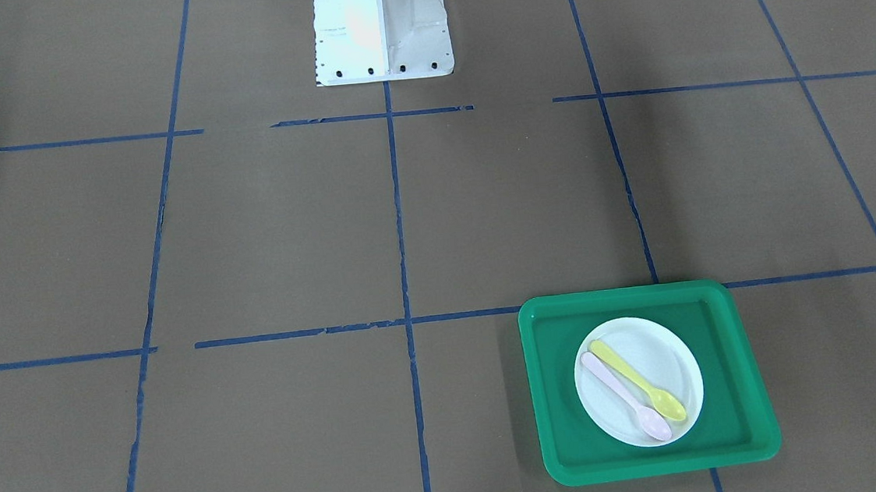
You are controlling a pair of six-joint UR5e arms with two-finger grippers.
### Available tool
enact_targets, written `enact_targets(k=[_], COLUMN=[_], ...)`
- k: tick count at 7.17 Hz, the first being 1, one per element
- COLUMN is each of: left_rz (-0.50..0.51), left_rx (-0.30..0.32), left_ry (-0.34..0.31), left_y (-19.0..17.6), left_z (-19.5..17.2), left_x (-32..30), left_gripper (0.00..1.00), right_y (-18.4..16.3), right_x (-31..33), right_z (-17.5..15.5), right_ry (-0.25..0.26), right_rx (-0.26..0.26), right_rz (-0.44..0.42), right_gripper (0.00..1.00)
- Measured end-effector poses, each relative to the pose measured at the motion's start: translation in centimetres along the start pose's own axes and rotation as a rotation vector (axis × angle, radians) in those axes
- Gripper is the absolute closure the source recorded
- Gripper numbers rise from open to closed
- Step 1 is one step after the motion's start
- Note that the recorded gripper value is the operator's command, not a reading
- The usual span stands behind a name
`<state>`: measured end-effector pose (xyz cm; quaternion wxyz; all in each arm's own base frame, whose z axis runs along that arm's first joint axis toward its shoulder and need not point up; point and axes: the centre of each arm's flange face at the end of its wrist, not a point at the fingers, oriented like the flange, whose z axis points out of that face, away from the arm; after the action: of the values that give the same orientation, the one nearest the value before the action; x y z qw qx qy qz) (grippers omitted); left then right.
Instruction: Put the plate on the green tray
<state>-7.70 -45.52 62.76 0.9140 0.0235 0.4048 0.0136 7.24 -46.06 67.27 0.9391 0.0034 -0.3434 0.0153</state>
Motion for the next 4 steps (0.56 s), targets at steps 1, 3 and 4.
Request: enact_targets(k=[1, 3, 4], left_rz=[-0.017, -0.080, -0.096], left_rx=[0.009, 0.025, 0.022], left_ry=[-0.006, -0.012, -0.012], left_y=[0.2, 0.8, 1.0], left_z=[-0.5, -2.1, -2.7], left_x=[-0.7, -3.0, -3.3], left_gripper=[0.00, 0.00, 0.00], right_y=[0.0, 0.0, 0.0], right_x=[0.0, 0.0, 0.0], right_z=[0.0, 0.0, 0.0], right_ry=[0.000, 0.000, 0.000], right_rx=[0.000, 0.000, 0.000], right_rz=[0.000, 0.000, 0.000], right_gripper=[0.00, 0.00, 0.00])
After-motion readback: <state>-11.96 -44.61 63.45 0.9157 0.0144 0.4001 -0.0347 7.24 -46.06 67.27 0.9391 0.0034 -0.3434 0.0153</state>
